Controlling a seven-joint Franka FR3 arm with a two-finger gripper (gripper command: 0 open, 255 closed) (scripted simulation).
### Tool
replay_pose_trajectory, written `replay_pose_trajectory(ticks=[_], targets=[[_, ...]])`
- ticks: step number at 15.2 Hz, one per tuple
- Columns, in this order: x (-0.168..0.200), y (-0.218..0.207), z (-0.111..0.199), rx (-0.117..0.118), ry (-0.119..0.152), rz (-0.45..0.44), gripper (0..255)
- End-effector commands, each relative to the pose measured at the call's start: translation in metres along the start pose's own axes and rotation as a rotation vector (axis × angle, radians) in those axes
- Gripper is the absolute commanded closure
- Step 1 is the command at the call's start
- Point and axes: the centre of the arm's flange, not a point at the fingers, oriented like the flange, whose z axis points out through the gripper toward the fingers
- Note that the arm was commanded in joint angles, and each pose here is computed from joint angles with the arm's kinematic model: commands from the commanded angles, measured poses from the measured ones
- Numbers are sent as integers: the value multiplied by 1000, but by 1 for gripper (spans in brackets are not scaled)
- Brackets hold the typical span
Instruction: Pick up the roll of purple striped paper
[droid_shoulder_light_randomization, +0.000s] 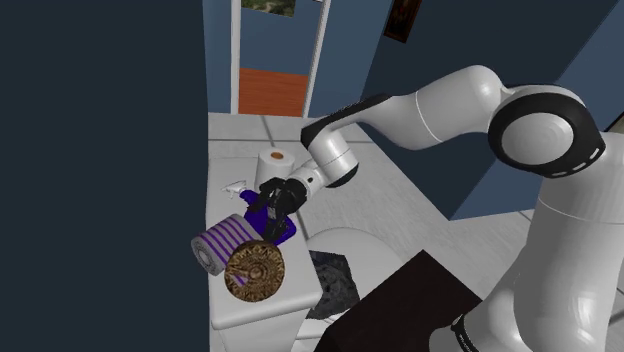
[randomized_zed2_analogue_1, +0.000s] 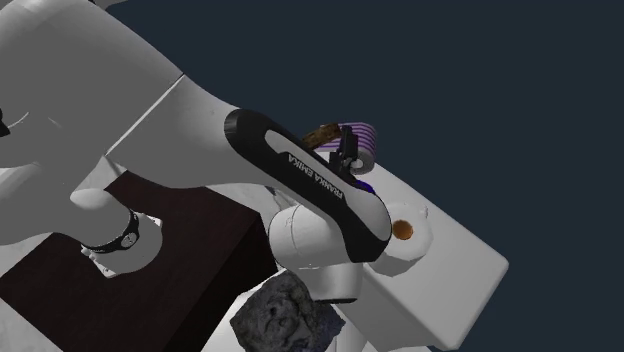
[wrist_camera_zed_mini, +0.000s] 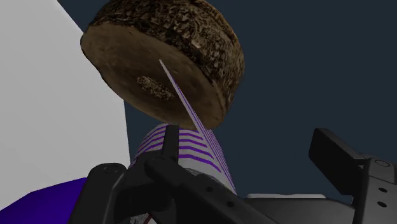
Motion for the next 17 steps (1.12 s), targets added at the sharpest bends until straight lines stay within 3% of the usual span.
replay_pose_trajectory(ticks=[1,3,4,13,17], targets=[[1,22,2,-15,-7,20,0],[2,24,2,-15,-7,20,0],[0,19,4,-15,-6,20,255],[2,24,2,-15,-7,20,255],[-3,4,3,-15,-7,20,255]])
